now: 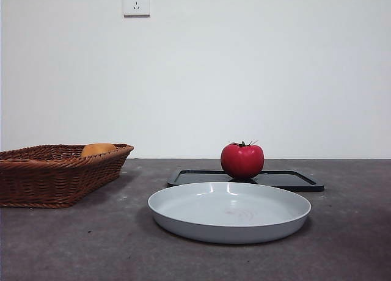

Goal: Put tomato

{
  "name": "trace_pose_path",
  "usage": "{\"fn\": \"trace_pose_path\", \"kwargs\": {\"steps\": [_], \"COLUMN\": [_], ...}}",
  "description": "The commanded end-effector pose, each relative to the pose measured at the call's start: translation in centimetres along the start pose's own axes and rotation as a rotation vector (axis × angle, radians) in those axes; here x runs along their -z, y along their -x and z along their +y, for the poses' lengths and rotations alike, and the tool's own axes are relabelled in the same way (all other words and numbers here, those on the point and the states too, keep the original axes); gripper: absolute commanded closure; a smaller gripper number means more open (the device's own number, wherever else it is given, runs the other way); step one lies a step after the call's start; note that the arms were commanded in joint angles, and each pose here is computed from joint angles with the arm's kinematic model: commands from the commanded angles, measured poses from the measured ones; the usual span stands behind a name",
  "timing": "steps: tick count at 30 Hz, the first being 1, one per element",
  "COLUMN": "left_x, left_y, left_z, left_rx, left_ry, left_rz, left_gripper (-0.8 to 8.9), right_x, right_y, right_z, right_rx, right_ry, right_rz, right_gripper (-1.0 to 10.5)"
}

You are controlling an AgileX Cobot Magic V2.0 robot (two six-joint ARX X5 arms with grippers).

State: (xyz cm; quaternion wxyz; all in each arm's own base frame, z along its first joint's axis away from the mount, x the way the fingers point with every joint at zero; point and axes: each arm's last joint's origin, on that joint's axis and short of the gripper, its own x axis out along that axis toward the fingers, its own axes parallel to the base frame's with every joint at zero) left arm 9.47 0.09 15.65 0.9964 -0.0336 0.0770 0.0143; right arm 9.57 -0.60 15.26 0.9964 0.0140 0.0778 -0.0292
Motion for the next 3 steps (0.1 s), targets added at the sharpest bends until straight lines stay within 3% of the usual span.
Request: {"fn": "trace_pose_path", "kwargs": {"steps": [1,3], "left_x": [0.74,0.74], "left_y": [-0.20,-0.20], "left_z": [0.05,0.05], "left_rx": [0.001,0.001], "left_ry": [-0.007,-0.007], "left_rz": [0.027,0.027], "left_gripper": [8.07,8.07], "right_x": [0.08,0.08], "right_y": [-0.05,-0.05], "right_z": [0.00,0.00], "right_rx": [-0.002,-0.002], "right_ry": [0.008,0.008], "right_rz": [-0.008,-0.008], "right_gripper": [9.4,9.4]}}
